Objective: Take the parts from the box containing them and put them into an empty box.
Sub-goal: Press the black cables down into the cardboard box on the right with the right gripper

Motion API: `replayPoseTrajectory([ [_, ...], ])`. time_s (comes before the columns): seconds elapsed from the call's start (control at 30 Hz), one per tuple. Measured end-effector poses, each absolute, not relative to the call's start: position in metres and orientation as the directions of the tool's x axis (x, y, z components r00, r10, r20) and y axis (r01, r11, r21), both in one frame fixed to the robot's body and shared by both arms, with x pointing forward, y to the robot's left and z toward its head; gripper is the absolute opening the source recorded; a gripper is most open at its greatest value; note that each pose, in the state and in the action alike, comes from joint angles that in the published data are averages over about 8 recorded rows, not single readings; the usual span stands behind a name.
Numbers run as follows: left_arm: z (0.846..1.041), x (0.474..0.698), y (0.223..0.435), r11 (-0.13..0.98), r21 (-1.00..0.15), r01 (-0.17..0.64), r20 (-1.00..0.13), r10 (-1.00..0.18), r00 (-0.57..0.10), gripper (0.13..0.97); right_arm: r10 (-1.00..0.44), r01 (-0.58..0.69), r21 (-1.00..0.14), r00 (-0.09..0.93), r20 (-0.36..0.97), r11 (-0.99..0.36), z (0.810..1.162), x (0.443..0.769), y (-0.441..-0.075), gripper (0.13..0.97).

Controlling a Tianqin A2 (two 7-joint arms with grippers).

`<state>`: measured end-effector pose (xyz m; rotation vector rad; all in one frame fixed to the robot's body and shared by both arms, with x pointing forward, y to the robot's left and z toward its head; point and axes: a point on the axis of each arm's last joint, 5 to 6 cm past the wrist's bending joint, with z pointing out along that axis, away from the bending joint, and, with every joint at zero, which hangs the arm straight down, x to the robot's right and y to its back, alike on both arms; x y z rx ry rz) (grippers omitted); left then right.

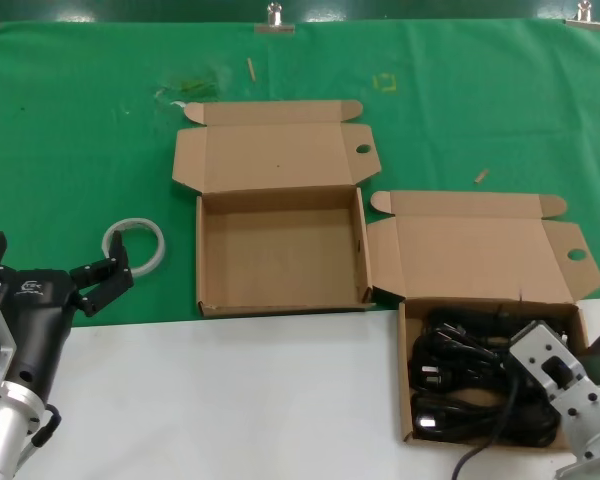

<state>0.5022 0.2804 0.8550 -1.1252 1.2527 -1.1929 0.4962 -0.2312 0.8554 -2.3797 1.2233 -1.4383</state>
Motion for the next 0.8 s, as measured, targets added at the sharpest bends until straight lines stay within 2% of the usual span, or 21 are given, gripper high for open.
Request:
replayPoseTrajectory([
  [0.43, 0.855, 0.502, 0.280, 0.070, -0.997, 0.022, -0.071, -0.997, -0.035, 0.965, -0.729, -0.550, -0.534, 0.221, 0.648, -0.642, 0.851, 0.502, -0.212, 0.966],
  [0.8, 0.855, 0.502, 0.280, 0.070, -0.997, 0.022, -0.071, -0.997, -0.035, 0.965, -0.771, -0.530, -0.590, 0.222, 0.597, -0.609, 0.847, 0.500, -0.194, 0.916],
])
